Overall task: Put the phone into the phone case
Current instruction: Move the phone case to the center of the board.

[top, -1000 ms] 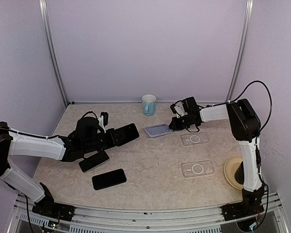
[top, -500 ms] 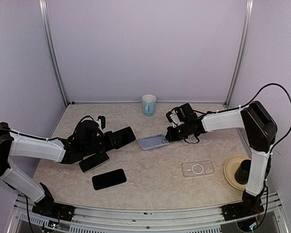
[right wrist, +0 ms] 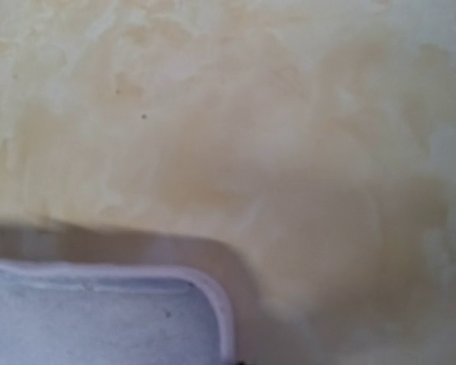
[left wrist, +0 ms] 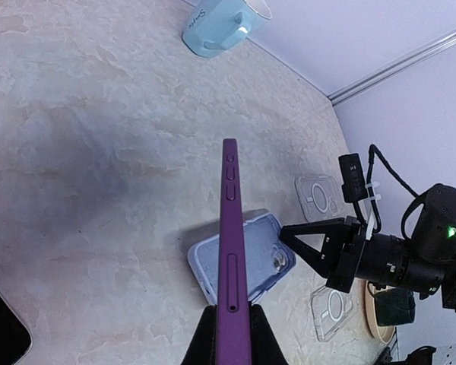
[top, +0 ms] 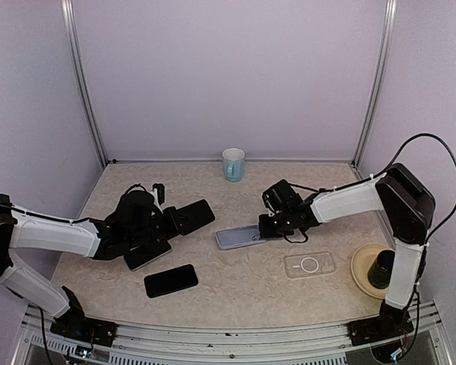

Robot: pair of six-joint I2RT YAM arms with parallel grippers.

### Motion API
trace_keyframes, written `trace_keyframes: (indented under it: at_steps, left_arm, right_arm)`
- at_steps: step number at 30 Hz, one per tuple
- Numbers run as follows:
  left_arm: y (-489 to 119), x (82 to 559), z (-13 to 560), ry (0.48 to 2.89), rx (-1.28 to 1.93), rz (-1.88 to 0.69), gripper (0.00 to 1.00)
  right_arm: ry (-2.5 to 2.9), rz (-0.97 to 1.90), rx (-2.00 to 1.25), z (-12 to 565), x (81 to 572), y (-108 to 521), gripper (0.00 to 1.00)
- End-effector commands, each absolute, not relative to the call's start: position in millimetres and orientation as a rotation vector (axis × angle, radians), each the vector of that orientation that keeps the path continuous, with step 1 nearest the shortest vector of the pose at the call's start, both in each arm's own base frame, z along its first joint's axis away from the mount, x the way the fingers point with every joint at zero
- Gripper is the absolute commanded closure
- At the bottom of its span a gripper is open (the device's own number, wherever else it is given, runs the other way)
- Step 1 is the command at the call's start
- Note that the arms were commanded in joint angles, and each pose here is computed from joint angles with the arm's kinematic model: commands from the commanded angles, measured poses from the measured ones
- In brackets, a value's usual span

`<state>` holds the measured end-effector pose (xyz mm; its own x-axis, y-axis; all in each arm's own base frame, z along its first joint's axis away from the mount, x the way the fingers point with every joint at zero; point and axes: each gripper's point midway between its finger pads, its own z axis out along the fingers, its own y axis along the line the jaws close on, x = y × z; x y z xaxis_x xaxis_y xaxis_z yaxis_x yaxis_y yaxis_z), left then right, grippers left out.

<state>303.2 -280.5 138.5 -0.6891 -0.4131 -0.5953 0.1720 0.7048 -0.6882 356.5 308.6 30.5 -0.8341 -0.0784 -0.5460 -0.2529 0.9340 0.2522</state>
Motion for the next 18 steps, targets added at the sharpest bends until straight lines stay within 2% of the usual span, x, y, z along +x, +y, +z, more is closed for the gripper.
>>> trace_keyframes:
  at_steps: [1,4,12,14,18]
  left_arm:
    - [-288,305,163,2.044,-0.195,-1.027,1.0]
    - [-291,304,161,2.049,-0.19,-1.031,1.0]
    - [-302,300,162,2.054,-0.174,-1.068,1.0]
    - [-308,299,165,2.054,-0.161,-1.092,1.0]
    - [-322,299,169,2.062,-0.13,-1.136,1.0]
  right_arm:
    - [2.516,0.453,-0.18,44,352,313,0.97]
    - [2.523,0.507,-0.196,48,347,319,0.89]
    - [2.491,0.635,-0.239,75,338,327,0.76]
    - [2.47,0.676,-0.244,86,337,326,0.69]
    - [2.435,0.745,-0.262,106,336,320,0.46]
